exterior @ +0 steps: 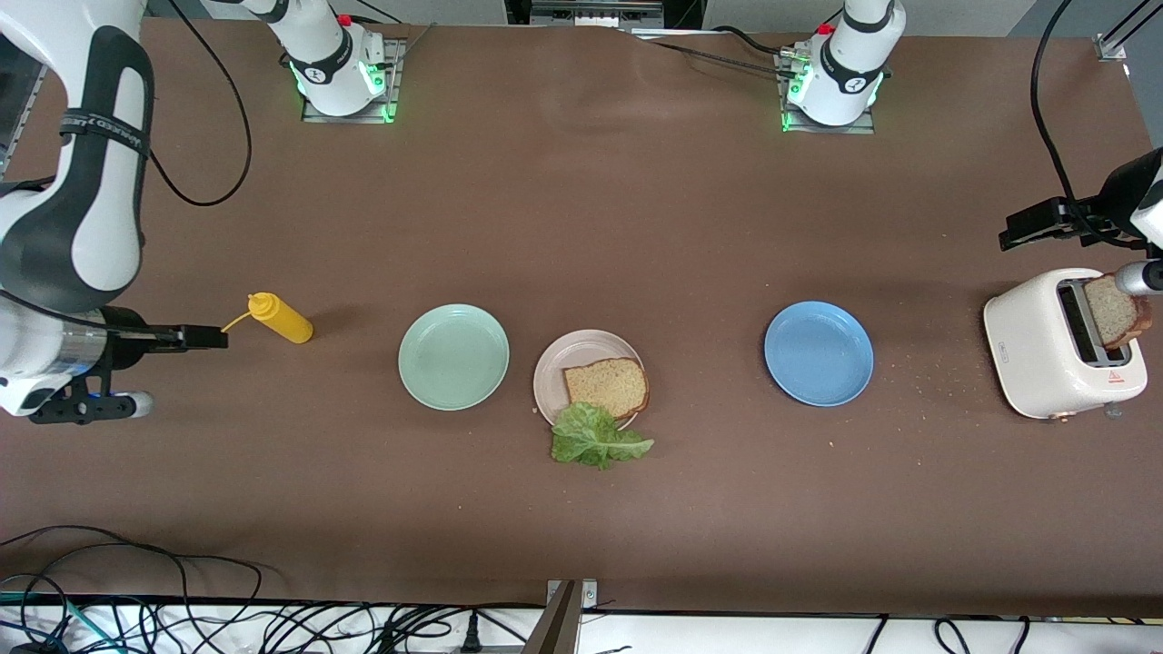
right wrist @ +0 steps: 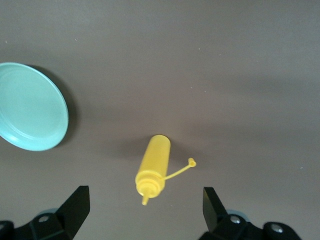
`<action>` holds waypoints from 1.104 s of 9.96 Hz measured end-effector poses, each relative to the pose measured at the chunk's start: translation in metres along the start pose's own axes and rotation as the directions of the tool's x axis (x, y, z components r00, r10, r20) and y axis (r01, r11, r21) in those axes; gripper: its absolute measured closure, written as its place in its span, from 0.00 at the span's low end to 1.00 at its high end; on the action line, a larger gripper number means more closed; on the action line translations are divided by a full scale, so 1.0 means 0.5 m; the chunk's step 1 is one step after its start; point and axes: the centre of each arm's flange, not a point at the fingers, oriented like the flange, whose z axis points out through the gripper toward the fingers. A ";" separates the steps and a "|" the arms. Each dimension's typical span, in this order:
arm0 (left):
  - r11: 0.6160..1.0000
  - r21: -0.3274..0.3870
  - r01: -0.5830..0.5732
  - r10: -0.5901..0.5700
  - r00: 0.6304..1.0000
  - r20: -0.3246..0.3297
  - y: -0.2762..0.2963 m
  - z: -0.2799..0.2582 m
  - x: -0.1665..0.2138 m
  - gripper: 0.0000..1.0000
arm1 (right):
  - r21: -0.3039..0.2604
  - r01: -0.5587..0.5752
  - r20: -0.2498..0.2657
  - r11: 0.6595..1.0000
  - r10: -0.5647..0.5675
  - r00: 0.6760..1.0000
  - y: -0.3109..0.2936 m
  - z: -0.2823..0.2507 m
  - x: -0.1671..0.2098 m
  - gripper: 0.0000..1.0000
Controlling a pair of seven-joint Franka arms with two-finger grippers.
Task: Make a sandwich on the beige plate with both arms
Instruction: 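Lower the open right gripper around the mustard bottle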
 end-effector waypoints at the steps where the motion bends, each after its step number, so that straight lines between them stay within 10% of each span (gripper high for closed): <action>1: 1.000 0.000 0.011 -0.011 1.000 0.001 0.000 0.000 0.000 0.00 | 0.031 0.054 -0.002 0.998 -0.054 0.999 0.032 0.002 -0.013 0.00; 6: 0.999 0.001 0.034 -0.034 0.999 0.002 -0.016 -0.001 0.000 0.00 | 0.223 0.283 -0.081 0.933 -0.272 0.959 0.193 0.079 -0.066 0.00; 11: 0.994 0.089 0.069 -0.070 0.998 0.005 -0.057 0.010 0.008 0.00 | 0.293 0.701 -0.432 0.651 -0.563 0.704 0.372 0.216 -0.160 0.00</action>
